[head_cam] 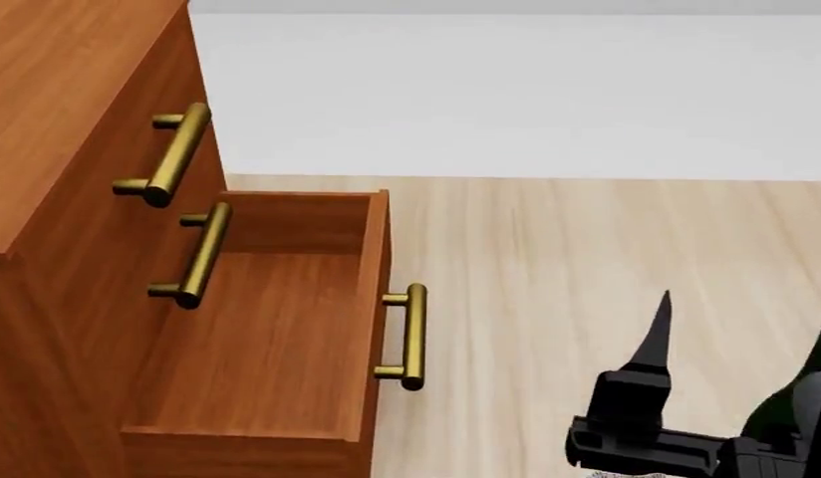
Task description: Put the wine bottle in the bottom drawer of the cabinet.
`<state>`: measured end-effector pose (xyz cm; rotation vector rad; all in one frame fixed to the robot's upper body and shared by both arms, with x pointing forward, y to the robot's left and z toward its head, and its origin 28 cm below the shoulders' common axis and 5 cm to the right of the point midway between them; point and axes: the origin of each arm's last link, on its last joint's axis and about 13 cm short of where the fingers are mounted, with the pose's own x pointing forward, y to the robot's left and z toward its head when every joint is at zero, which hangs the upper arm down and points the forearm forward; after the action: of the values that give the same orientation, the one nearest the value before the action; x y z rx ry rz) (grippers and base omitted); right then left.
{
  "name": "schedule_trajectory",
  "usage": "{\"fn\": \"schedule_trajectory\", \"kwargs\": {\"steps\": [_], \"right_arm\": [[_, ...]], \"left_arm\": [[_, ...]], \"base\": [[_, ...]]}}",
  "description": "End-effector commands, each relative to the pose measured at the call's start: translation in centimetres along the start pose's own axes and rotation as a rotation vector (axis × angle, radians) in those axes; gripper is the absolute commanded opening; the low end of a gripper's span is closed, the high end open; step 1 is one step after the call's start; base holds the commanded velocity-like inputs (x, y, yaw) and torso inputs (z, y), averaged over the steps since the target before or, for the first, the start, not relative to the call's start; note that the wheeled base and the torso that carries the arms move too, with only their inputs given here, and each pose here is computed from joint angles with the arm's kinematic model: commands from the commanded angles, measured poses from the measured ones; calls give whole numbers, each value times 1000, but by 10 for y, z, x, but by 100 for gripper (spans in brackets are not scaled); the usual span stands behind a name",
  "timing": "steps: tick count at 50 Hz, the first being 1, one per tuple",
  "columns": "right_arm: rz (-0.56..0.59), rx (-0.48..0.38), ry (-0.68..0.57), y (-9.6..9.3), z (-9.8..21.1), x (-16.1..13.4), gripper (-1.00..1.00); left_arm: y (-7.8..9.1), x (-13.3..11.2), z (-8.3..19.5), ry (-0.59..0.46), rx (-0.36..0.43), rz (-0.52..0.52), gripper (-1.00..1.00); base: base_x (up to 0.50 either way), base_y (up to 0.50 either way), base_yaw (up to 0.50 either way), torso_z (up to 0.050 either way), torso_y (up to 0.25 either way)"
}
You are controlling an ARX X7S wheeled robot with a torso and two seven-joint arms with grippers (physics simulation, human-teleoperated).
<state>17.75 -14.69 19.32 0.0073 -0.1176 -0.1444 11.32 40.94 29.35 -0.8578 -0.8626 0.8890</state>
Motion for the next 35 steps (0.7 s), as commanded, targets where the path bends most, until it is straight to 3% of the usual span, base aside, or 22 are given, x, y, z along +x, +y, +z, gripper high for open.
{"fn": "schedule_trajectory", "kwargs": {"steps": [1, 17, 35], "right_arm": [[-72, -23, 36, -12, 3, -15, 100], [-156, -36, 131, -31, -19, -22, 100], [-234, -5, 185, -49, -35, -5, 100]], "left_arm": [[0, 0, -1, 2, 5, -1, 100], [-1, -1, -1, 5, 15, -5, 100], [-1, 0, -1, 4, 26, -10, 100]], "base": [[0, 0, 0, 0, 0], [0, 0, 0, 0, 0], [0, 0, 0, 0, 0]]}}
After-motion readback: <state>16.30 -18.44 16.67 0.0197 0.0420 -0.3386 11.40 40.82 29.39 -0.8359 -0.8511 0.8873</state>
